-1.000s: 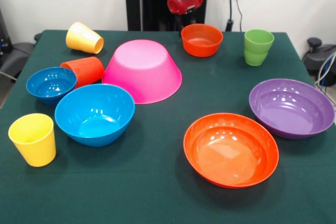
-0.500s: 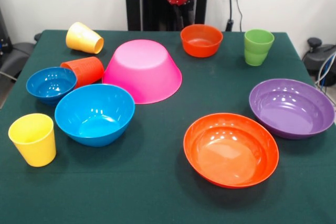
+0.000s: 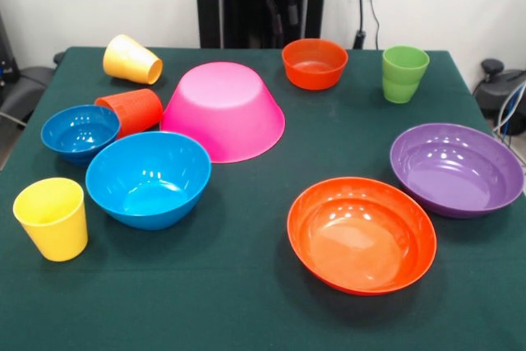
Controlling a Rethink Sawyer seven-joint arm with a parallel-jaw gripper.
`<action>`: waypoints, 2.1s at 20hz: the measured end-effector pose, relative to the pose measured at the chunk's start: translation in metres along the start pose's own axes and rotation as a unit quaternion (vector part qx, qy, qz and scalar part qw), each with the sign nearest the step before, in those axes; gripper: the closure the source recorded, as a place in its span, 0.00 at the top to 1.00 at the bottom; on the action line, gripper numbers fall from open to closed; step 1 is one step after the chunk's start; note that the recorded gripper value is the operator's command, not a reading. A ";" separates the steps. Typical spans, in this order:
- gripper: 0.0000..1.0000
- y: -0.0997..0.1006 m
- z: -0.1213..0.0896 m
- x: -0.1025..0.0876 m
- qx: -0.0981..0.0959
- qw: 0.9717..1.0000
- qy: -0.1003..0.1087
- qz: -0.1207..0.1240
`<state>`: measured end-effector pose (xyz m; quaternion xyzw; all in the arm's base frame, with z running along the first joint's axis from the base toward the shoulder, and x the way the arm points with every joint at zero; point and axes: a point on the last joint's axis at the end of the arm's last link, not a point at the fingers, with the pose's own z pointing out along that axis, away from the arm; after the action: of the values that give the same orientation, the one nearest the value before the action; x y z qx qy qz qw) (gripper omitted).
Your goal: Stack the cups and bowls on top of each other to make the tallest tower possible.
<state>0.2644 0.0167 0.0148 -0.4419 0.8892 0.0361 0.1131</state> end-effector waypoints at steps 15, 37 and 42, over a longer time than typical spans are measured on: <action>1.00 -0.013 0.005 -0.006 0.028 1.000 -0.007 0.010; 1.00 -0.042 0.025 -0.012 0.073 0.997 -0.024 0.026; 1.00 -0.045 0.031 -0.001 0.082 0.996 -0.024 0.041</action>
<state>0.3058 -0.0049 -0.0140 -0.3938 0.9034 -0.0215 0.1682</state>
